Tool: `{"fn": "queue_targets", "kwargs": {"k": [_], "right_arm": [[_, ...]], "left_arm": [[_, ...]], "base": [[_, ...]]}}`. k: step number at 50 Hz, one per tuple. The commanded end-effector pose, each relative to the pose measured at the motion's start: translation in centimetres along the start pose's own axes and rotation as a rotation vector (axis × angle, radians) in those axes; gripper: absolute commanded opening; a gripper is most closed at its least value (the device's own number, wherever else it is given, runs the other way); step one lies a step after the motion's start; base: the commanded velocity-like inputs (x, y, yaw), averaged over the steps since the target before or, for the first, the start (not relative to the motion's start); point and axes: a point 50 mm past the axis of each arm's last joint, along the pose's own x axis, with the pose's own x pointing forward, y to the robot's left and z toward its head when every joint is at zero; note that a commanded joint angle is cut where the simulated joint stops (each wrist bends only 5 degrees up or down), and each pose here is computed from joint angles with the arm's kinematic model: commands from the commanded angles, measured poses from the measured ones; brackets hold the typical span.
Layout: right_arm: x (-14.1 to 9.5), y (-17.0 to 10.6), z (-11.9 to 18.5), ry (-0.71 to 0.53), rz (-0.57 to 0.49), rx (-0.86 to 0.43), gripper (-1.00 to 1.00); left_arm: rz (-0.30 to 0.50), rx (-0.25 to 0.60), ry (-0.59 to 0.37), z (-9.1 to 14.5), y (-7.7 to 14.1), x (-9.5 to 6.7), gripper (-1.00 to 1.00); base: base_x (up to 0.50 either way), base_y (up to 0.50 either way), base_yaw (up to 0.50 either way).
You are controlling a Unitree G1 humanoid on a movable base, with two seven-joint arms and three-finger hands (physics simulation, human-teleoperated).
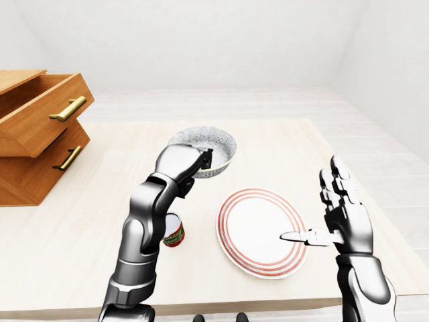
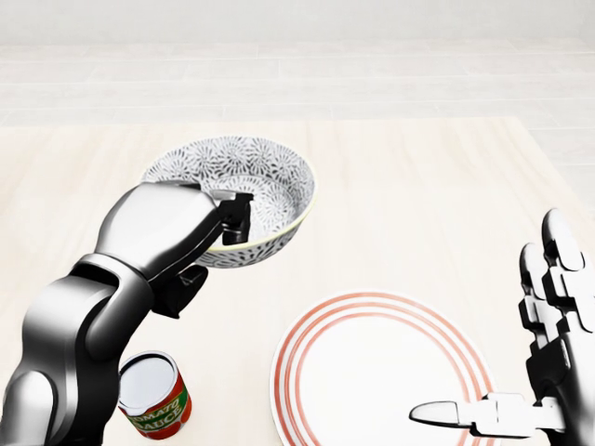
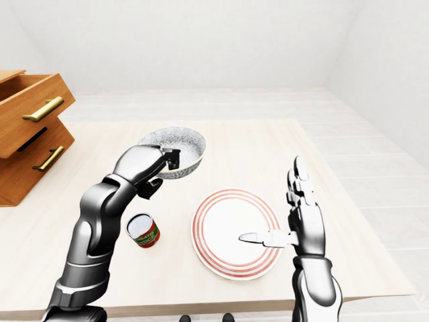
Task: Put the bowl on the plate.
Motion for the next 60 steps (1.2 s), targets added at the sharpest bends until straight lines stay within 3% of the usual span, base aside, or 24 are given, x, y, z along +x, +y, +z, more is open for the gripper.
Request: {"fn": "queue_targets", "kwargs": {"k": [1, 19, 46, 60], "right_arm": [[-0.3, -0.3, -0.4, 0.023, -0.013, 0.0, 1.0], [-0.4, -0.8, -0.8, 0.041, -0.027, -0.004, 1.0], [-0.5, -0.8, -1.6, 0.077, -0.028, 0.003, 1.0], [-0.9, -0.9, -2.2, 0.104, -0.031, 0.011, 1.0]], "left_arm": [[0.027, -0.003, -0.035, 1.6, -0.3, 0.7, -1.0], [0.016, -0.024, -0.092, 3.8, -0.9, 0.9, -1.0], [-0.048, -0.061, -0.154, 7.0, -3.5, -0.6, -1.0], [-0.056, -0.078, -0.171, 7.9, -4.2, -0.6, -1.0]], "base": [[0.0, 0.0, 0.0], [0.0, 0.0, 0.0], [0.0, 0.0, 0.0], [0.0, 0.0, 0.0]]}}
